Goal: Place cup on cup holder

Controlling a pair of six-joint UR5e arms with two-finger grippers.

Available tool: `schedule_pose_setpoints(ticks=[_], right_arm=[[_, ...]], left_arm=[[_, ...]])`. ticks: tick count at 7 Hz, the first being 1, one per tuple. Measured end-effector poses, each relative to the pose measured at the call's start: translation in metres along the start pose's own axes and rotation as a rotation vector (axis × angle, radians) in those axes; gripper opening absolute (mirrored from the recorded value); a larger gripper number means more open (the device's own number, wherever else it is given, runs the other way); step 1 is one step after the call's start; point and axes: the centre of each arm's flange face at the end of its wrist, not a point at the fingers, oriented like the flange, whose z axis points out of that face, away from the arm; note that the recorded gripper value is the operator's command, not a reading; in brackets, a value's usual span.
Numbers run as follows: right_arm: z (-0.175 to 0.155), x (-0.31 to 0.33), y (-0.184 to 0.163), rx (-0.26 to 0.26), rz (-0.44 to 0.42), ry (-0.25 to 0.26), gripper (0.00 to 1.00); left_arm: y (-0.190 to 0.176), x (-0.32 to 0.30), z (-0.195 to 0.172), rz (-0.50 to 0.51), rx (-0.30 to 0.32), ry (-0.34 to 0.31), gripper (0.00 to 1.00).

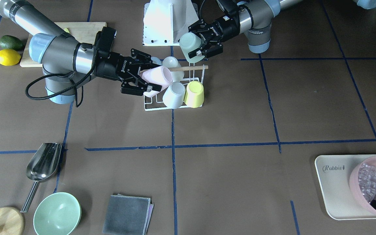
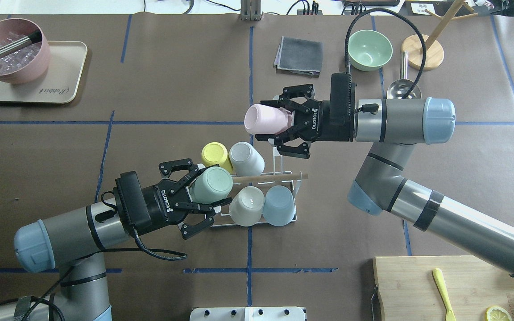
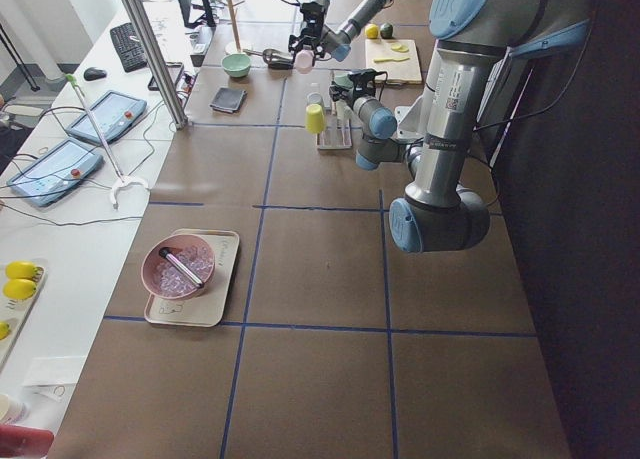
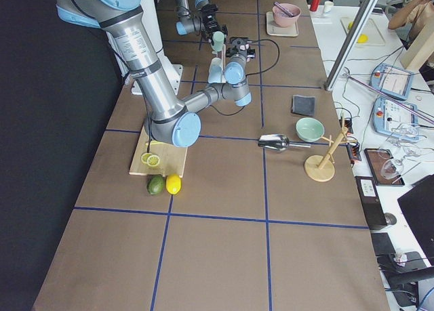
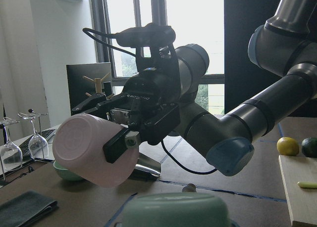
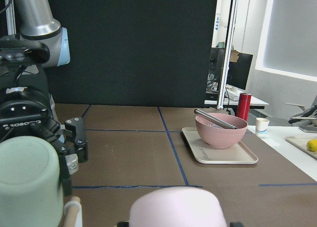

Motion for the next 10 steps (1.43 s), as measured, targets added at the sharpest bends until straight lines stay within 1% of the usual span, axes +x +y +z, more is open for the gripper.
schedule_pose_setpoints(ticks=[2,4,5,6,7,8,10], right_arm=[[0.007,-0.013,0.016,0.006,0.014,-0.013,0.00],[0.007,-0.020,0.027,0.000,0.024,-0.021,0.00],[0.006,-0.021,0.029,-0.004,0.027,-0.021,0.00],[0.005,-0.021,0.031,-0.005,0.028,-0.021,0.00],[0.005,-0.022,0.031,-0.006,0.028,-0.021,0.00],[0.005,-0.021,0.031,-0.006,0.029,-0.020,0.00],[0.006,-0.021,0.031,-0.006,0.030,-0.020,0.00]], left_arm=[[0.008,-0.001,0.000,0.001,-0.012,-0.002,0.16],[0.011,0.000,-0.001,0.000,-0.019,0.000,0.17],[0.014,0.001,0.000,0.000,-0.025,0.000,0.22],[0.017,0.000,0.000,0.000,-0.030,-0.001,0.36],[0.021,0.000,0.000,0.001,-0.038,-0.002,0.84],[0.022,0.000,0.000,0.000,-0.041,-0.002,1.00],[0.019,-0.001,-0.002,-0.002,-0.028,-0.002,1.00]])
